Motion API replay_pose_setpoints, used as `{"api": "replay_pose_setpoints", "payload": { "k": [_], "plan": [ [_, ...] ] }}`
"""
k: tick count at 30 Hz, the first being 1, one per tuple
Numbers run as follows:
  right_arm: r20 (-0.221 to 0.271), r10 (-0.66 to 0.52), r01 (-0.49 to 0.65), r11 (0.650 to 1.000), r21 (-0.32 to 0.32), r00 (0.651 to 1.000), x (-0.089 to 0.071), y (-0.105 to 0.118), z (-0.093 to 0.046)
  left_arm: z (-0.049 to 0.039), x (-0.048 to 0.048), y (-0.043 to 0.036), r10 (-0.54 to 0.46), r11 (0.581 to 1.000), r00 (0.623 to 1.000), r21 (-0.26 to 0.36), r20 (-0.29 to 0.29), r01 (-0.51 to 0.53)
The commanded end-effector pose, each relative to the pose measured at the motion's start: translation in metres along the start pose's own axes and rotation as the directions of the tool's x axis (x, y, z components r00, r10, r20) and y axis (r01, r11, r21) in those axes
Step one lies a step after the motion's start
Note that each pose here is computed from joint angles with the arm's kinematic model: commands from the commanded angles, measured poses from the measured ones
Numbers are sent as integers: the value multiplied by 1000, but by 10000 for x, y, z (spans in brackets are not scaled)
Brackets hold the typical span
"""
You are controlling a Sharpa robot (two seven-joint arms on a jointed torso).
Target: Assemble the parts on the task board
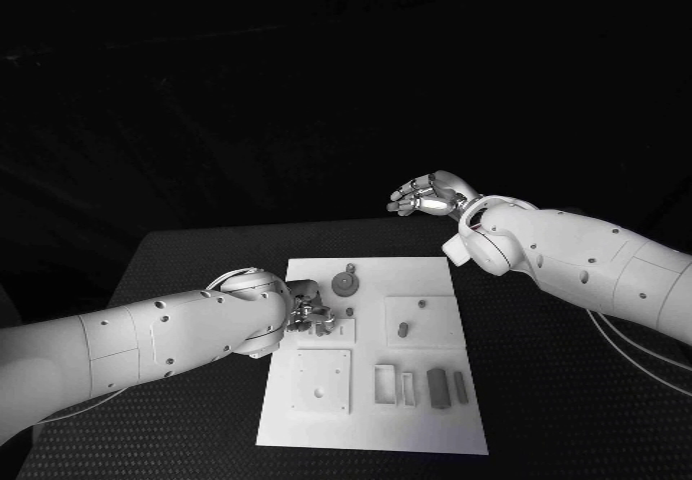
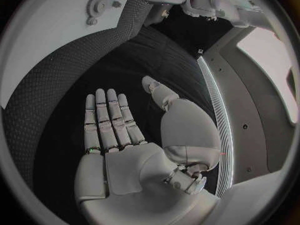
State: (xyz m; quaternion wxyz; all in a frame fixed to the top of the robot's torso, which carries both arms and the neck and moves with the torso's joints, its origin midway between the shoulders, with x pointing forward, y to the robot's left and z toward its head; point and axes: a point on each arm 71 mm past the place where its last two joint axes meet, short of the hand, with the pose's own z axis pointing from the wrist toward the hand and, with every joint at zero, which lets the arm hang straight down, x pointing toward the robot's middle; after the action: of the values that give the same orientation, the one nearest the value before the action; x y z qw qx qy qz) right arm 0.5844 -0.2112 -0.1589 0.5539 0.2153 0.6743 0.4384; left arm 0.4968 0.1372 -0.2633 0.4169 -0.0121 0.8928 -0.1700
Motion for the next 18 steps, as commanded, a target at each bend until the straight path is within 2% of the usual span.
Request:
{"api": "replay_pose_setpoints", "payload": {
  "k": [1,10,18],
  "plan": [
    [-17,4,-4,1000,-9,1000,20,9,1,12,101,-20,7,1000,998,1,-62,-6],
    [-18,4,-4,1000,-9,1000,27,8,4,25,79,4,9,1000,999,-7,-51,-9],
    [-19,5,-5,1000,-8,1000,30,5,4,28,92,7,3,1000,997,-6,-75,-4]
  ]
}}
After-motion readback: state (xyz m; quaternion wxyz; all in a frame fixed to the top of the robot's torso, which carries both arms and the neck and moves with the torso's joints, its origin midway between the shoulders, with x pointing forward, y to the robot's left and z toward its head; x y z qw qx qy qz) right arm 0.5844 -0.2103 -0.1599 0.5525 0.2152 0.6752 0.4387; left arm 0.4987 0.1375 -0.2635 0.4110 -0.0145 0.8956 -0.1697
